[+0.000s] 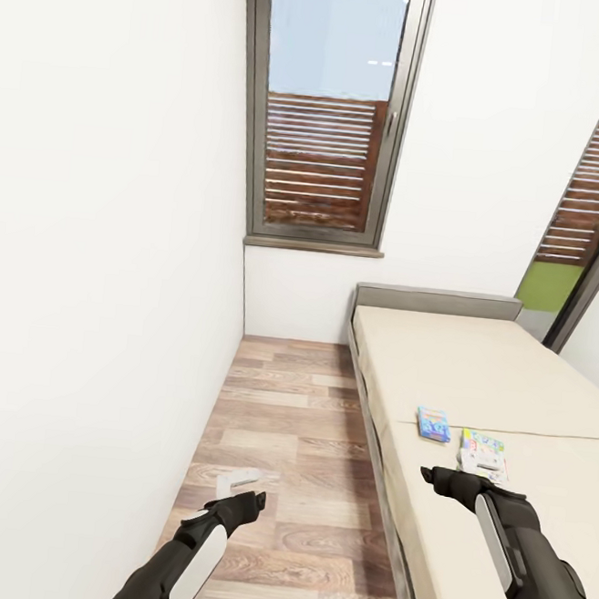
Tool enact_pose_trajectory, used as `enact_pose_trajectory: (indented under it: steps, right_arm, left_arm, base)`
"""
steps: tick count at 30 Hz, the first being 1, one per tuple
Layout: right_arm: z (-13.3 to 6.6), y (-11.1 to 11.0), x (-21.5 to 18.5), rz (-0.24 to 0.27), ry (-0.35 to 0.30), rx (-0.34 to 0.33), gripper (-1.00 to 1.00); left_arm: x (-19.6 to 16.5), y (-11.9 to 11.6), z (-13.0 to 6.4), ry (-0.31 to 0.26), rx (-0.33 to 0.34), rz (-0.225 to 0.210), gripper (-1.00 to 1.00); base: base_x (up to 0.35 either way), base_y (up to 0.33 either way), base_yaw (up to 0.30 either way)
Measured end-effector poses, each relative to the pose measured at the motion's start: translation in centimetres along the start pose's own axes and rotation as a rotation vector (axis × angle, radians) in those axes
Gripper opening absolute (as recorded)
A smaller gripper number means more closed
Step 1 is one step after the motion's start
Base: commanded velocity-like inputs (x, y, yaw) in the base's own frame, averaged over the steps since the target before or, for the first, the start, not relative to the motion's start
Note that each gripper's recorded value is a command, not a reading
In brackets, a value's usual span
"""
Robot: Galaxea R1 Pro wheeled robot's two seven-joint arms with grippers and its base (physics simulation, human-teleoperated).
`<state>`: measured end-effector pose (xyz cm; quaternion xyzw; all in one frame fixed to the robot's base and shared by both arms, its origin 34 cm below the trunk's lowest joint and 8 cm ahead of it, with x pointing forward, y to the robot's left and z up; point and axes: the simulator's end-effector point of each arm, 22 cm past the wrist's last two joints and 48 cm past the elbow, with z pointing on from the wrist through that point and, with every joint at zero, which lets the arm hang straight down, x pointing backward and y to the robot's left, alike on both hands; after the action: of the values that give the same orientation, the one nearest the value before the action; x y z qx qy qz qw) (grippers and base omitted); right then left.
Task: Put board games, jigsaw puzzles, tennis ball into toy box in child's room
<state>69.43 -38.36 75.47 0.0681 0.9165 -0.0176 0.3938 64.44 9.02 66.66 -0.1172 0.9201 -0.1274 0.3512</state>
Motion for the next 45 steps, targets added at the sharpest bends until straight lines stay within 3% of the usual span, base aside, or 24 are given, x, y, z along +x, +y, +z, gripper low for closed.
enact_pose_trajectory:
  steps: [45]
  right_arm:
    - [0.01, 0.00, 0.06, 0.000, 0.001, 0.000, 1.00]
  left_arm:
    - [0.06, -0.14, -0.02, 0.001, 0.002, 0.002, 1.00]
  base:
    - [0.013, 0.010, 0.000]
